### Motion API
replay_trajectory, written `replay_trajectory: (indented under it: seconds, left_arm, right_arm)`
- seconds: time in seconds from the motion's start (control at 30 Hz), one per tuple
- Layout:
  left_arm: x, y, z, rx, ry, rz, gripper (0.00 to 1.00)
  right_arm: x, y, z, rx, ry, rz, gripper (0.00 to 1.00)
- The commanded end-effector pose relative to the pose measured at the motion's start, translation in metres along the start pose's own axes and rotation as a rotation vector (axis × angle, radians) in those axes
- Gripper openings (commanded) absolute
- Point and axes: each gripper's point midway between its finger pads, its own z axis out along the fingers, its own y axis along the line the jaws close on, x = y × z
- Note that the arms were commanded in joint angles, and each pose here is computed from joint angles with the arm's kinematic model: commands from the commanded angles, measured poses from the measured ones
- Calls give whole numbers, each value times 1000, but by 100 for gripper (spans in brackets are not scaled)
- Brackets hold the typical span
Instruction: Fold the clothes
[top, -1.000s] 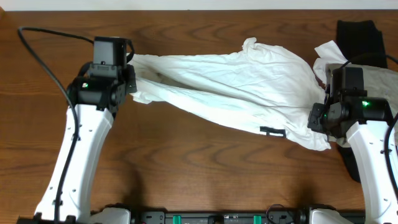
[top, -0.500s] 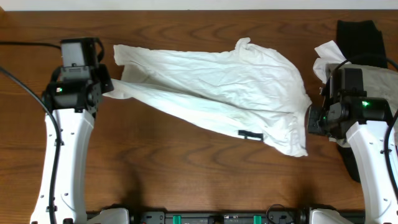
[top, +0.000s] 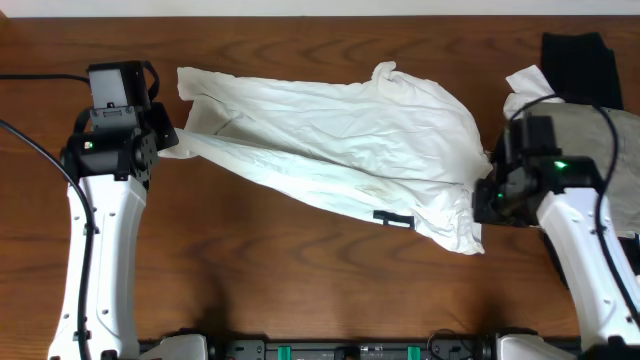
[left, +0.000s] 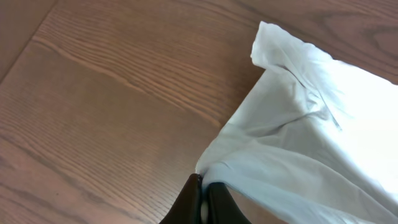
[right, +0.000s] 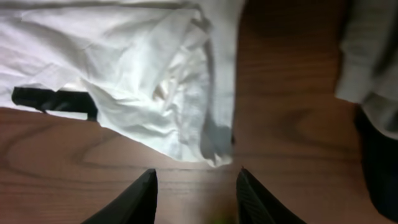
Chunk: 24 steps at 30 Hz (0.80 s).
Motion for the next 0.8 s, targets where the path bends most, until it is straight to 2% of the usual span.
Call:
replay_trajectory:
  seconds: [0.0, 0.47, 0.77]
  left_arm:
    - [1, 1, -3, 10, -2, -26, 6]
    - [2, 1, -3, 8, 4, -24, 6]
    - [2, 1, -3, 8, 4, -23, 6]
  right_arm:
    - [2, 14, 13, -11, 34, -61, 40]
    - [-9, 46, 67, -52, 118, -111, 40]
    - [0, 49, 85, -44, 188, -122, 38]
